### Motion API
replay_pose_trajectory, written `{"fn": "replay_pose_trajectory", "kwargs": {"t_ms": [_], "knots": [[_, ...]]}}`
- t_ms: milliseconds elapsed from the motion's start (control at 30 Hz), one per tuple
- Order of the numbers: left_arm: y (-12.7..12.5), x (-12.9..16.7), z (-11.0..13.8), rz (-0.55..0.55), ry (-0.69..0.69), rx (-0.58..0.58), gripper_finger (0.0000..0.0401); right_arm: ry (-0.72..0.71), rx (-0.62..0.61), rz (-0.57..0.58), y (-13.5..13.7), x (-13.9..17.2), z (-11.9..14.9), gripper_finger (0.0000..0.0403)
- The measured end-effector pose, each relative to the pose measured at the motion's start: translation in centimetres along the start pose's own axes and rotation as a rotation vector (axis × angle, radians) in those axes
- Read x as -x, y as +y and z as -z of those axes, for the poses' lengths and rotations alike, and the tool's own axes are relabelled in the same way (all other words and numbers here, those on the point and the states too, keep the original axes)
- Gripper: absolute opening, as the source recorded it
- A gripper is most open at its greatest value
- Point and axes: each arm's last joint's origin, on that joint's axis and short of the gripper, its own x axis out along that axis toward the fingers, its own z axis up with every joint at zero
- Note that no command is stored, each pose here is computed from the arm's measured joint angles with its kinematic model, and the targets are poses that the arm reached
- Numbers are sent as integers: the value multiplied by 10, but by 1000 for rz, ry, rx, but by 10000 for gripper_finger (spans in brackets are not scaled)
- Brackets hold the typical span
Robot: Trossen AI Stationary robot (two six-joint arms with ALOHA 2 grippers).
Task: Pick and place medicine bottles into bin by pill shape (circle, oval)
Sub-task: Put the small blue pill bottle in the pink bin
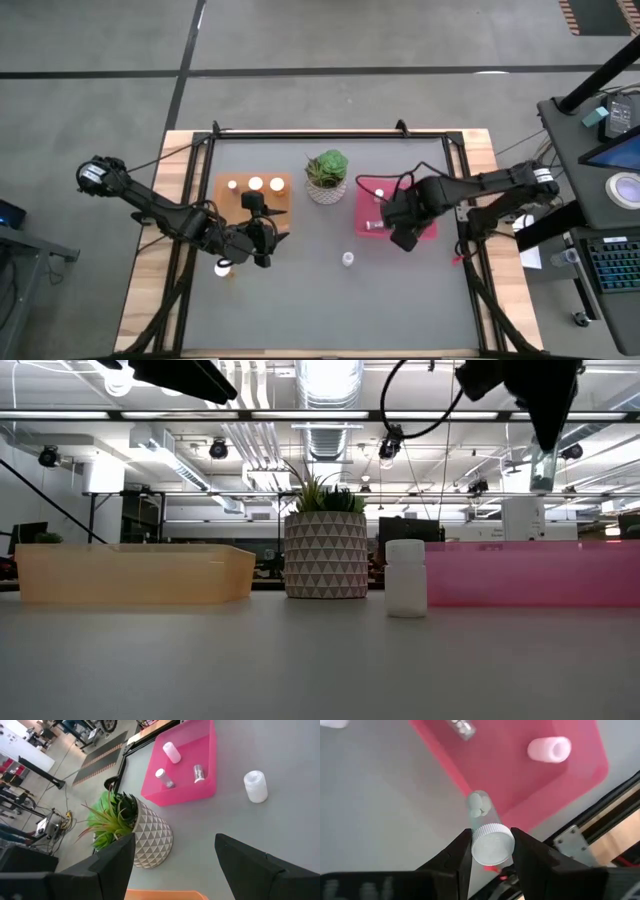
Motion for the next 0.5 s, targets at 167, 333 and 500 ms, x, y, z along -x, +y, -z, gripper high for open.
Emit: {"fn": "replay_pose_trajectory", "kwargs": {"t_ms": [167, 333, 500], "knots": [[0, 0, 0, 0, 0, 1, 258, 13, 21, 3, -21, -6, -10, 116], [0, 0, 0, 0, -3, 3, 258, 26, 23, 0, -36, -18, -18, 116], [0, 0, 0, 0, -2, 3, 258, 48, 35, 6, -47, -32, -24, 116]]}}
